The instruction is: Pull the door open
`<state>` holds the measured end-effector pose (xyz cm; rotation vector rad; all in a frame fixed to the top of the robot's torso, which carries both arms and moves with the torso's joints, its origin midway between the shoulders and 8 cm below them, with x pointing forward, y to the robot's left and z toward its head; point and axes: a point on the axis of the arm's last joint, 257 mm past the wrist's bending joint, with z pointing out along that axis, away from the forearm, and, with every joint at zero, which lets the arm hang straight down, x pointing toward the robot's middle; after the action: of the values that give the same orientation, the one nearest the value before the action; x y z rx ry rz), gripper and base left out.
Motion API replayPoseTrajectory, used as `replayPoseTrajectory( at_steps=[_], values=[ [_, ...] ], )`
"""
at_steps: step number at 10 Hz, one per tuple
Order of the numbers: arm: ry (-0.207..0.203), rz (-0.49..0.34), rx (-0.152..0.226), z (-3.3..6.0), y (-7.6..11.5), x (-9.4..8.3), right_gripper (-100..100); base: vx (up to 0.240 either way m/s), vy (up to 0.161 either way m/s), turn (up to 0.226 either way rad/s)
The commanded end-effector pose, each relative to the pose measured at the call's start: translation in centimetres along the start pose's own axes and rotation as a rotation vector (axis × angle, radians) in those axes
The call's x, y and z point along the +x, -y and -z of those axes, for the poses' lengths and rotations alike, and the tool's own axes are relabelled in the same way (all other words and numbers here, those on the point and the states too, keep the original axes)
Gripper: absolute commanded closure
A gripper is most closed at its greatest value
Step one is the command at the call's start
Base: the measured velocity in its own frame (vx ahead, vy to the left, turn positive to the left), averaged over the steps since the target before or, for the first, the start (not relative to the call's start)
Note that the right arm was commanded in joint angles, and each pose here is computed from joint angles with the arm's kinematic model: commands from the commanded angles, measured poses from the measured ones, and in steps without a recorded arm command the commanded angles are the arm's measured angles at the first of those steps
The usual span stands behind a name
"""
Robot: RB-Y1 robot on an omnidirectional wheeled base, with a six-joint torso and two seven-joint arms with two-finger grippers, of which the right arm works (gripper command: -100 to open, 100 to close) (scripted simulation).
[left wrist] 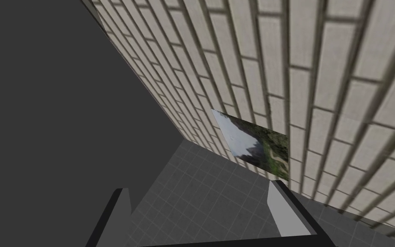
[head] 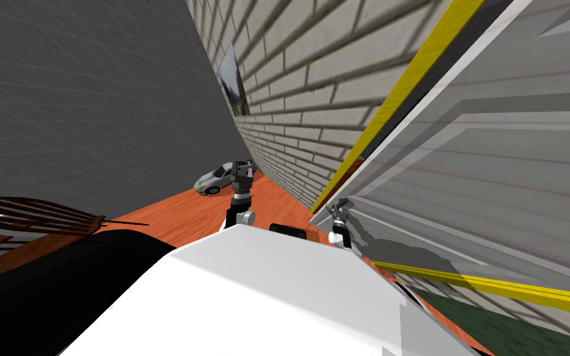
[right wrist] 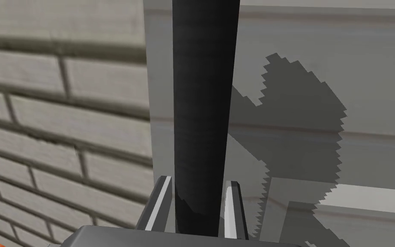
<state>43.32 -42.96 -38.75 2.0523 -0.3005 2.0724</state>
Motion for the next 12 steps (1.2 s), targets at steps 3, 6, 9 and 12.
replayPoseTrajectory(
  at_steps=[3, 6, 9, 12],
  values=[
    [0.009, -0.002, 0.064, 0.75, 1.3, -0.4, 100, -0.234, -0.031, 0.079],
    [0.006, 0.000, 0.084, 0.81, 1.6, -0.2, 100, -0.185, -0.007, 0.051],
    [0.008, 0.000, 0.141, 1.73, 2.1, -0.3, 100, -0.199, -0.030, 0.077],
    [0.008, -0.002, 0.198, 2.60, 2.7, -0.3, 100, -0.230, -0.050, 0.089]
  ],
)
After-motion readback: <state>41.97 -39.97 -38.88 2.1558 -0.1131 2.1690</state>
